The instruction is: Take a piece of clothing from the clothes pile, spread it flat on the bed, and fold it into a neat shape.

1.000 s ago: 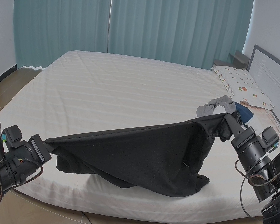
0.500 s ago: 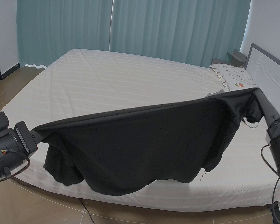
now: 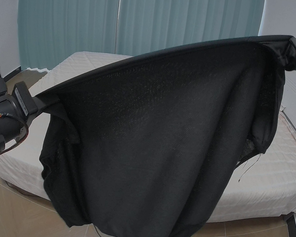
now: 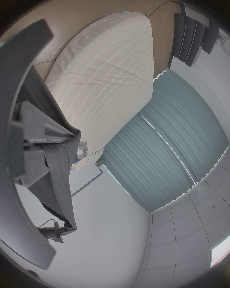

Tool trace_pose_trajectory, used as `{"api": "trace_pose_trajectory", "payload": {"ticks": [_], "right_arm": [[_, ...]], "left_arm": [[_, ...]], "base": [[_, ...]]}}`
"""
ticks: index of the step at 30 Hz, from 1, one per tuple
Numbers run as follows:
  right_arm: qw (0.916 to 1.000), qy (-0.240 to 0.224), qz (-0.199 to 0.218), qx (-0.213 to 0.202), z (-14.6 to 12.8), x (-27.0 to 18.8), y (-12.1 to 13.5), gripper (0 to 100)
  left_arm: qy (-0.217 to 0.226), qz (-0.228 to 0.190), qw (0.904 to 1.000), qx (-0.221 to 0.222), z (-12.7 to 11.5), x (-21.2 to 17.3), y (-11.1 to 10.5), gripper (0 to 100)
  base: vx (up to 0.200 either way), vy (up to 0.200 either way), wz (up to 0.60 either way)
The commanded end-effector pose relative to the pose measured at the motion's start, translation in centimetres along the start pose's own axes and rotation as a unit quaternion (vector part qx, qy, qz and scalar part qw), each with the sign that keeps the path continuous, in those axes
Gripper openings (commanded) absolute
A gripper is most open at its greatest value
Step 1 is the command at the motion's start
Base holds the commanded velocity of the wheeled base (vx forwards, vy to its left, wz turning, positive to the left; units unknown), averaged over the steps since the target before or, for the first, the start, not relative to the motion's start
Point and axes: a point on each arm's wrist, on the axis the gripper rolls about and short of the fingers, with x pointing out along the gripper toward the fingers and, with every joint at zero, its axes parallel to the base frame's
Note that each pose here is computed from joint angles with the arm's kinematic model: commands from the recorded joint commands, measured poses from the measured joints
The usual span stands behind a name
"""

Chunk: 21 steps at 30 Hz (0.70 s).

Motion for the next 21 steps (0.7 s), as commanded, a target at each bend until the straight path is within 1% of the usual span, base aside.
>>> {"api": "trace_pose_trajectory", "payload": {"ticks": [1, 5, 8, 13, 17, 20, 21], "right_arm": [[0.9967, 0.044, -0.062, -0.027, -4.4, 4.0, -4.9, 0], [0.995, 0.058, -0.075, -0.029, -6.5, 4.9, -6.2, 0], [0.9949, 0.058, -0.077, -0.03, -7.5, 5.5, -6.8, 0], [0.9935, 0.066, -0.086, -0.036, -9.1, 6.1, -8.0, 0], [0.9919, 0.068, -0.098, -0.042, -9.8, 6.6, -9.1, 0], [0.9908, 0.072, -0.106, -0.045, -10.1, 6.7, -9.8, 0], [0.9901, 0.075, -0.109, -0.047, -10.4, 6.7, -10.1, 0]], "left_arm": [[0.046, 0.048, 0.9978, -0.008, -1.2, 4.4, 1.8, 0], [0.069, 0.051, 0.9962, -0.015, -0.9, 5.8, 2.8, 0], [0.07, 0.067, 0.9951, -0.019, -0.7, 7.4, 3.6, 0], [0.066, 0.09, 0.9936, -0.02, -0.6, 10.4, 4.5, 0], [0.048, 0.087, 0.994, -0.044, -0.2, 12.0, 4.7, 0], [0.055, 0.086, 0.9937, -0.047, -0.5, 12.5, 5.0, 0], [0.06, 0.093, 0.9928, -0.045, -0.9, 13.0, 5.4, 0]], "base": [[0.2, 0.0, 0.0], [0.2, 0.0, 0.0], [0.2, 0.0, 0.0], [0.0, 0.0, 0.0], [0.0, 0.0, 0.0], [0.0, 0.0, 0.0], [0.0, 0.0, 0.0]]}}
